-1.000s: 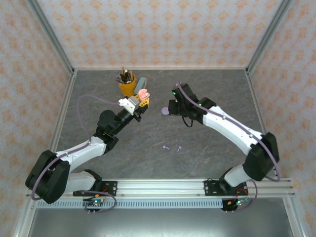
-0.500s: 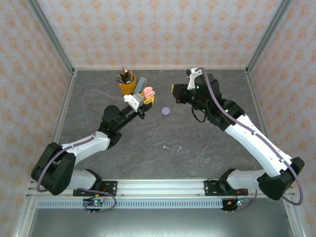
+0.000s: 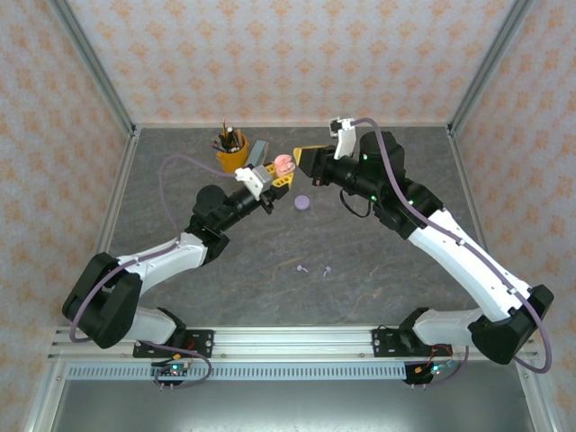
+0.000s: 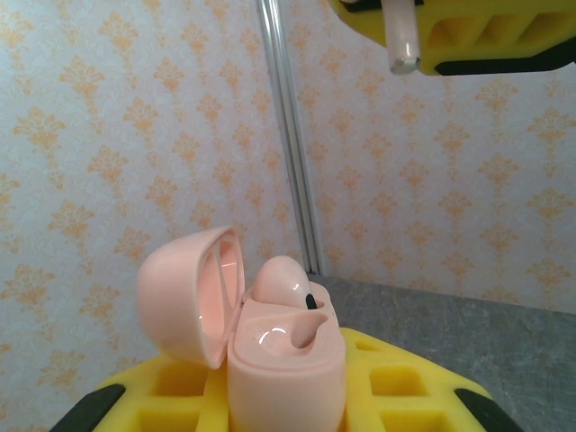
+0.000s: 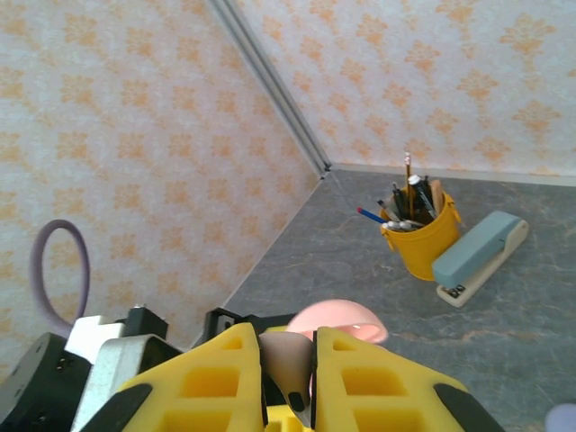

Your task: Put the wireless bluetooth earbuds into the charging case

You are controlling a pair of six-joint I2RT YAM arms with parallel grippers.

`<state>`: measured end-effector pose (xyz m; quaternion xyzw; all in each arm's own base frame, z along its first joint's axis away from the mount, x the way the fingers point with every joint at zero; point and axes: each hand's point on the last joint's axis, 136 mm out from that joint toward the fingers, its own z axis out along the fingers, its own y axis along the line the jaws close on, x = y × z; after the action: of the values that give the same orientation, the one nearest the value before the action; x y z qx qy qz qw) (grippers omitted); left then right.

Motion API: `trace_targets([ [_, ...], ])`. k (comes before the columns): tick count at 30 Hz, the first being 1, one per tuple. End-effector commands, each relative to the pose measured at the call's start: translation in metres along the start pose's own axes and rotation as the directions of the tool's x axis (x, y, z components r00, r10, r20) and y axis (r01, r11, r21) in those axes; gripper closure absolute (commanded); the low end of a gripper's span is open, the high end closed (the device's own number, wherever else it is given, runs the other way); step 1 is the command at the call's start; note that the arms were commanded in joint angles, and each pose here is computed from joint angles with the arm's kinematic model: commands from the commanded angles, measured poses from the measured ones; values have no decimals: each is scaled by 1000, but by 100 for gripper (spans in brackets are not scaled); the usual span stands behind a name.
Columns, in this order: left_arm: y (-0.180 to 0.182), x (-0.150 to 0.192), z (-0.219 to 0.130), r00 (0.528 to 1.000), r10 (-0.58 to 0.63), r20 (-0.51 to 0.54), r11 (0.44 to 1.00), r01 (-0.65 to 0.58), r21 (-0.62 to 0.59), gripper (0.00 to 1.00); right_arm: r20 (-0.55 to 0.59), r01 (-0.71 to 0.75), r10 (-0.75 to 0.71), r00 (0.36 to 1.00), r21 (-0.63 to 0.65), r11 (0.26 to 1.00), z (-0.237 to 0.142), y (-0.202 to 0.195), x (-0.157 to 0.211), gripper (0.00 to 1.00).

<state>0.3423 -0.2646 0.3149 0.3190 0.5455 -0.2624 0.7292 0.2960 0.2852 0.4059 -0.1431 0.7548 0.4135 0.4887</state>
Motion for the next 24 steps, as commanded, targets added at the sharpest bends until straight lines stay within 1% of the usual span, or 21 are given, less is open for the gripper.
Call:
trace_targets([
  [1, -3, -26, 7, 997, 21, 79, 1000, -23, 22, 100, 5, 34, -34, 999, -78, 996, 9, 15, 2, 83],
  [11, -5, -28, 7, 997, 15, 82, 1000, -18, 26, 100, -40, 50, -53, 998, -68, 996, 28, 10, 17, 83],
  [24, -5, -29, 6, 996, 14, 87, 1000, -16, 25, 100, -66, 66, -67, 996, -23, 998, 39, -4, 28, 84],
])
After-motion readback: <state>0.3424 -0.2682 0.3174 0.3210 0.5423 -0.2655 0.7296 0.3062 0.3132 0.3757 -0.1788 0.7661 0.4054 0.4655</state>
